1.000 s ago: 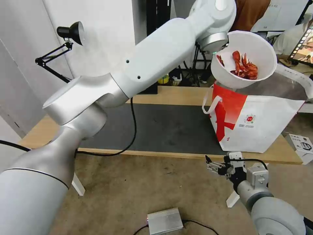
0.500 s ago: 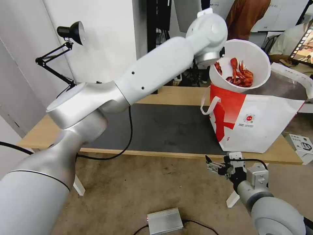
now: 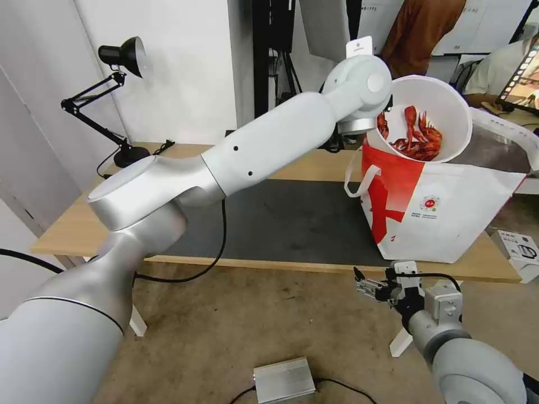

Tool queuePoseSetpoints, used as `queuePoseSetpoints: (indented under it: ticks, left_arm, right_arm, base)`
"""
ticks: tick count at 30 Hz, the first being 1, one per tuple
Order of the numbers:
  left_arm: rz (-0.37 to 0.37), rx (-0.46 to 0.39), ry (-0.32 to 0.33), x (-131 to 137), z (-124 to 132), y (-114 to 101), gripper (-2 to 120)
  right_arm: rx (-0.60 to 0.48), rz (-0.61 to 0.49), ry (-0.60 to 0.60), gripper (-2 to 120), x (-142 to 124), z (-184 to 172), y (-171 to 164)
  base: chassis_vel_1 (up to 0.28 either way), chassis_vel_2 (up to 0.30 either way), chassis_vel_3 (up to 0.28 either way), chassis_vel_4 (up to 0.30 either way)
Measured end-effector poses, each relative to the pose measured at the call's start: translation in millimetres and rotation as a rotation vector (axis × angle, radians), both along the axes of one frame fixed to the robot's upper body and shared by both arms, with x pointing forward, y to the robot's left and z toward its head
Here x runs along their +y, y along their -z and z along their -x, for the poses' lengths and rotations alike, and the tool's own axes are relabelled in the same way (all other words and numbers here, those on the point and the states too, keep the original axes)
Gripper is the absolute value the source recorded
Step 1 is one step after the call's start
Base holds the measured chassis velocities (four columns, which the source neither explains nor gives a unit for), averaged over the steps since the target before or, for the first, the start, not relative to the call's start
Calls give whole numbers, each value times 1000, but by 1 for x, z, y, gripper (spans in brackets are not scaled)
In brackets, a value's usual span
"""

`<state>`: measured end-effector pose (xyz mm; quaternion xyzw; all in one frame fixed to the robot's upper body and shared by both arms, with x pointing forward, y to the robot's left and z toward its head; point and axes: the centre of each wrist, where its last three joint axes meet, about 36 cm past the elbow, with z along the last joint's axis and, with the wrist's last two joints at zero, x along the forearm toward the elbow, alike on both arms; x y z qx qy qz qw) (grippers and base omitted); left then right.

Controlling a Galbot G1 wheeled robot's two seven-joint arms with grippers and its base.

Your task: Pick up the trash from the table and place it into the takeout bag.

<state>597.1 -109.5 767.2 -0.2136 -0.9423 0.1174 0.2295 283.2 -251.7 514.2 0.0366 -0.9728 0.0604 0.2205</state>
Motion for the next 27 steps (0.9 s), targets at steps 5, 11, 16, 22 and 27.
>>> queuePoseSetpoints:
  ticks: [5,11,16,22,27]
  left_arm:
    - [-10,-21,16,-3,4,5,0]
    - [-7,-55,25,-4,5,12,0]
    - [-1,-67,31,-5,8,14,0]
    - [-4,-68,41,-6,10,14,9]
    - [-5,-67,45,-6,11,13,25]
  right_arm:
    - [0,0,0,100,0,0,0]
    - [0,0,0,100,0,0,0]
    - [0,0,0,100,0,0,0]
    - [0,0,0,100,0,0,0]
    - [0,0,0,100,0,0,0]
  base:
    - [0,0,0,0]
    - [0,0,0,0]
    - [0,0,0,0]
    - [0,0,0,0]
    - [0,0,0,0]
